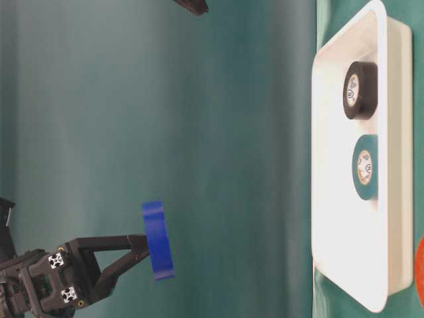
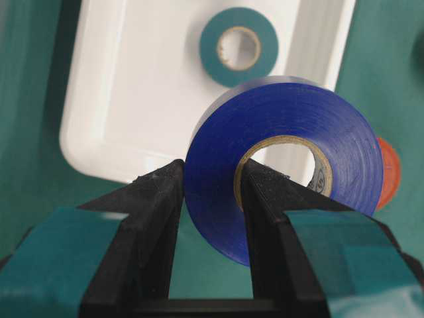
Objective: Pick up the tape from a random location and place it into the white case.
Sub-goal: 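Lower the blue roll into the tray's left side and open the left gripper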
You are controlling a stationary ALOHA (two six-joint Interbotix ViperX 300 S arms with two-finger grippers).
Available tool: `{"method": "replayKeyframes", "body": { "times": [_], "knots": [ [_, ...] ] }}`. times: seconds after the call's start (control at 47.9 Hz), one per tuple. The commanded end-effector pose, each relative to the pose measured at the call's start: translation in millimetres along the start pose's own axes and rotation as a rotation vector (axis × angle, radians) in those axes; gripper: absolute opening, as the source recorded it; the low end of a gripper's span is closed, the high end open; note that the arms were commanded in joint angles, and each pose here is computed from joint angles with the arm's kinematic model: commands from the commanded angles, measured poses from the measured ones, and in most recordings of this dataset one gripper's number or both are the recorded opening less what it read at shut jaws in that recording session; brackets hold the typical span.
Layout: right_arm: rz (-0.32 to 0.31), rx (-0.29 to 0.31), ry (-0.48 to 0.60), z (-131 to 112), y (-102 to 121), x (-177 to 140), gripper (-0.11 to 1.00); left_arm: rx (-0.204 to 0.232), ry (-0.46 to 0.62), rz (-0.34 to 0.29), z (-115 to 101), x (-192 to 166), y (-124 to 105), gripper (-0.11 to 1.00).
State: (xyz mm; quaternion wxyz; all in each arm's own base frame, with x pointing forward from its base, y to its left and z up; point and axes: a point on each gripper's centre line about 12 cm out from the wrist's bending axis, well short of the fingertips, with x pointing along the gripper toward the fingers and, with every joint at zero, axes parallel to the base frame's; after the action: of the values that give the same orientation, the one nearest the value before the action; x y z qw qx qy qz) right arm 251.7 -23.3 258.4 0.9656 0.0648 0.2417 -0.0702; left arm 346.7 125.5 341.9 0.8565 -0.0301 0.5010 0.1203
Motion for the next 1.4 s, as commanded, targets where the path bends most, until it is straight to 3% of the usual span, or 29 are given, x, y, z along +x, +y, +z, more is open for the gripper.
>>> {"method": "replayKeyframes", "body": {
  "times": [0.0, 0.522, 0.815, 1.003, 1.379],
  "knots": [
    [0.004, -0.003, -0.020, 6.0, 1.1, -1.6, 0.82, -0.004, -0.050, 0.008, 3.5, -16.5, 1.7, 0.23],
    [0.004, -0.003, -0.020, 6.0, 1.1, -1.6, 0.82, -0.003, -0.068, 0.009, 6.1, -5.7, 1.4, 0.23],
    [0.004, -0.003, -0.018, 5.4, 1.0, -1.4, 0.82, -0.021, -0.054, 0.021, -6.9, 40.1, 9.4, 0.23],
    [0.004, -0.003, -0.018, 5.4, 1.0, -1.4, 0.82, -0.048, -0.043, 0.035, -26.2, 71.5, 18.6, 0.23],
    [0.003, -0.009, -0.018, 5.4, 0.9, -1.4, 0.82, -0.058, -0.008, 0.033, -61.3, 150.1, 18.8, 0.23]
  ]
}}
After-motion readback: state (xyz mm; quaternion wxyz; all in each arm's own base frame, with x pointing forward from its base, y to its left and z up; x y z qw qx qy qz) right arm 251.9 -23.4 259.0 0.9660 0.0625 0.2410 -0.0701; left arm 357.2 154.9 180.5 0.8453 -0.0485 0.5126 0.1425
